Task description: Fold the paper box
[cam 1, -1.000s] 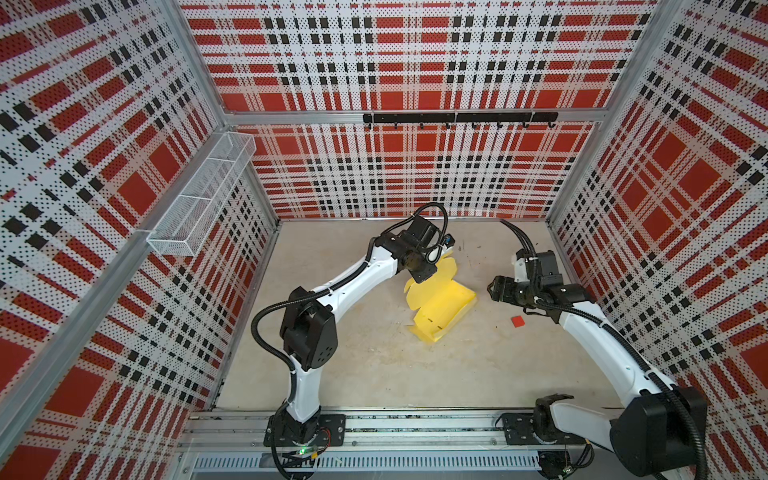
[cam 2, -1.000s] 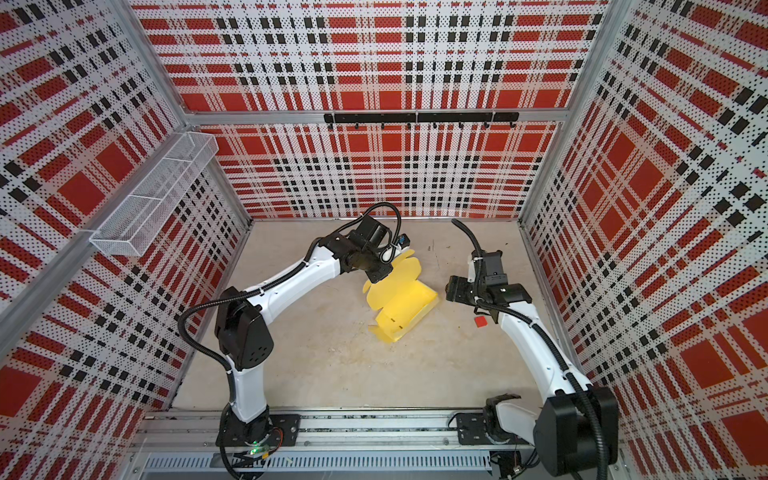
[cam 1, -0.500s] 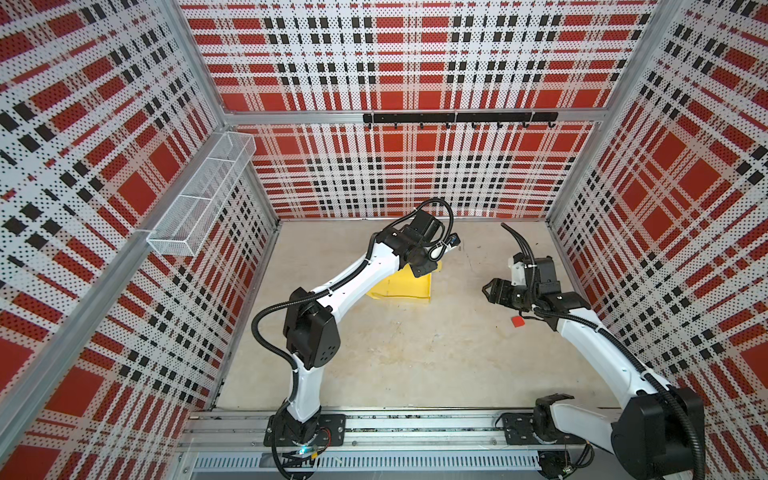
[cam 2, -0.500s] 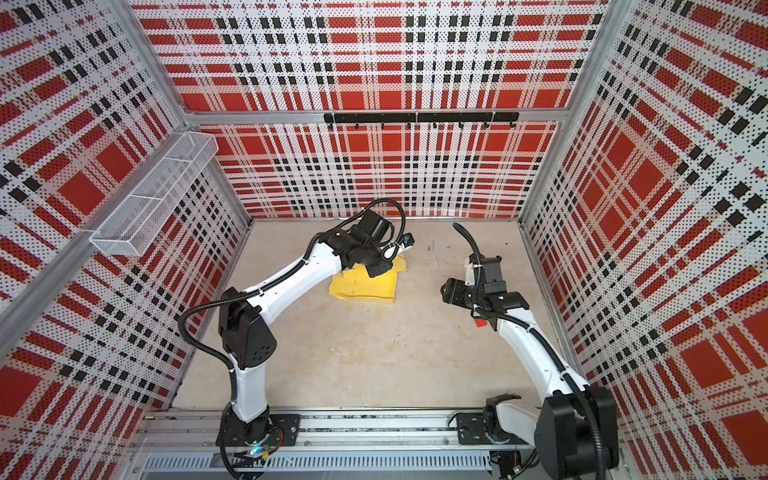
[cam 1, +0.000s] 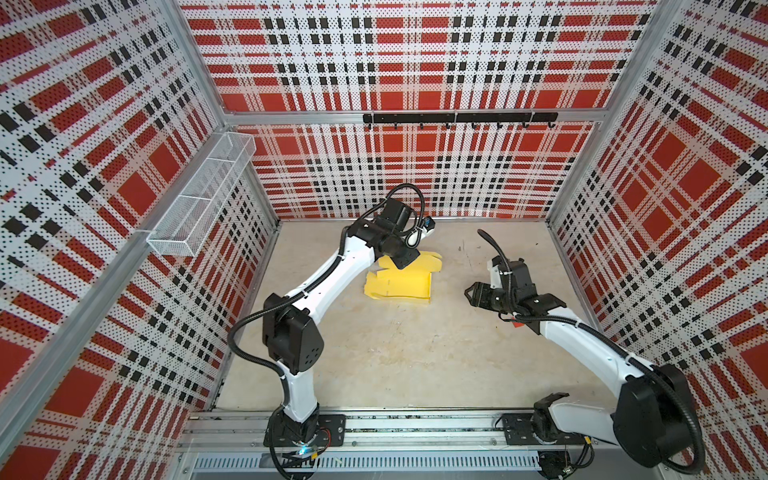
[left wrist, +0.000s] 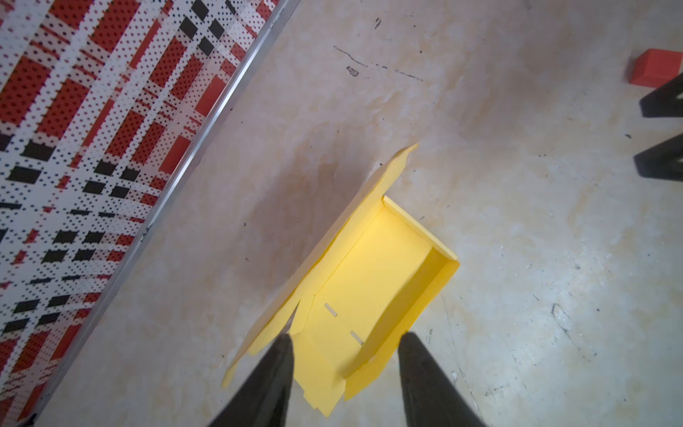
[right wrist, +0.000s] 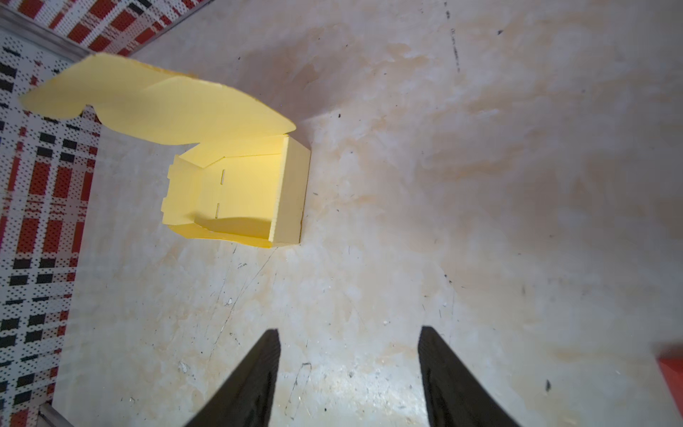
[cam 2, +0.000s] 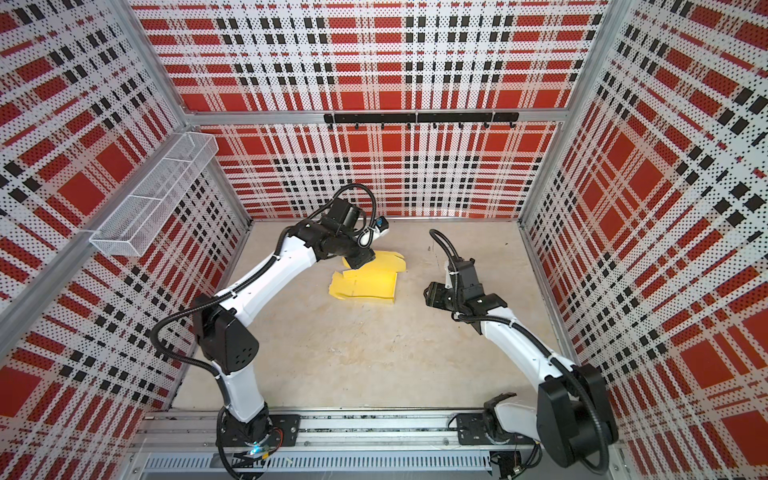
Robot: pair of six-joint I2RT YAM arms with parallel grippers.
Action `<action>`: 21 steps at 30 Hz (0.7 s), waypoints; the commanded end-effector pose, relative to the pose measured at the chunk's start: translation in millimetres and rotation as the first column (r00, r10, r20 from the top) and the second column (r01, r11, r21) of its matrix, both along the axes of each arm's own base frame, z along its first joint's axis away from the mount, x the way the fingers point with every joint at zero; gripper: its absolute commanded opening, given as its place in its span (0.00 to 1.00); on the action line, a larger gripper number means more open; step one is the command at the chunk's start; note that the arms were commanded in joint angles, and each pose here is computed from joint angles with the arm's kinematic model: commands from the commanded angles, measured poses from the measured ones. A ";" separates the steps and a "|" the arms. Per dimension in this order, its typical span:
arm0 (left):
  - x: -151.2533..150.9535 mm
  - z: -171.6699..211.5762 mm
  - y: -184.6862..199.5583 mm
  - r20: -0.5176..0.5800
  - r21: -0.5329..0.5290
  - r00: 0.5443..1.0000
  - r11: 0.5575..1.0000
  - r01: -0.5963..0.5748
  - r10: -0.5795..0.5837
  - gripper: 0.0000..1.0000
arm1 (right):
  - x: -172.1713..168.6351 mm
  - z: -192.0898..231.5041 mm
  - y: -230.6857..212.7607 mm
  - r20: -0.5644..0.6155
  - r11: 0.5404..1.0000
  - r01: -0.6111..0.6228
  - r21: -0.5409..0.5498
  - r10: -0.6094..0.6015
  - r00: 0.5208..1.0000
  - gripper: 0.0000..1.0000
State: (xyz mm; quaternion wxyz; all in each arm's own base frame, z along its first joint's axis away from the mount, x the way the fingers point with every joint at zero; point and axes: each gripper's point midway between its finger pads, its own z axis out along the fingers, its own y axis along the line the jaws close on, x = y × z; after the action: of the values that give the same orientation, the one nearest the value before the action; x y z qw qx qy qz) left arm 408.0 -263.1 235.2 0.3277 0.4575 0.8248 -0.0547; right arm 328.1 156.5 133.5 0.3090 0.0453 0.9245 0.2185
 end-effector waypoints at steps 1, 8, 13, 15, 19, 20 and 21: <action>-1.9 16.4 18.5 -0.021 -0.119 0.997 0.990 -0.074 0.072 0.55 | 27.1 16.2 15.2 0.078 0.999 0.040 0.036 -0.043 0.996 0.57; 7.3 10.6 77.7 -0.095 -0.298 0.959 0.911 -0.284 0.268 0.65 | 44.1 1.7 60.9 0.080 0.999 0.003 0.045 -0.006 0.997 0.52; 19.8 -1.4 128.5 -0.193 -0.422 0.876 0.768 -0.481 0.443 0.71 | 55.3 -8.0 86.8 0.078 1.000 -0.006 -0.016 0.007 0.997 0.48; 19.4 -9.8 140.2 -0.254 -0.467 0.845 0.705 -0.533 0.471 0.73 | 60.5 -13.8 90.9 0.066 0.999 0.009 -0.046 -0.006 0.998 0.45; 13.7 -20.3 153.3 -0.308 -0.511 0.816 0.639 -0.576 0.489 0.77 | 66.7 -25.0 92.3 0.043 0.988 0.050 -0.146 -0.044 0.998 0.42; 14.7 -23.1 157.3 -0.315 -0.515 0.805 0.622 -0.591 0.503 0.77 | 69.0 -26.7 90.6 0.053 0.982 0.067 -0.174 -0.059 0.997 0.41; 15.7 -26.9 162.5 -0.327 -0.514 0.789 0.602 -0.611 0.521 0.77 | 70.8 -29.1 88.9 0.055 0.978 0.081 -0.194 -0.072 0.996 0.41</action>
State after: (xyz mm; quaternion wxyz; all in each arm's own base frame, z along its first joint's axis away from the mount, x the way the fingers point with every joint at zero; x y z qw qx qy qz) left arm 415.4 -98.4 182.0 0.3524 0.0744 0.9119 -0.1968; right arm 389.6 256.1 104.8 0.3226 0.0230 0.9319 0.1640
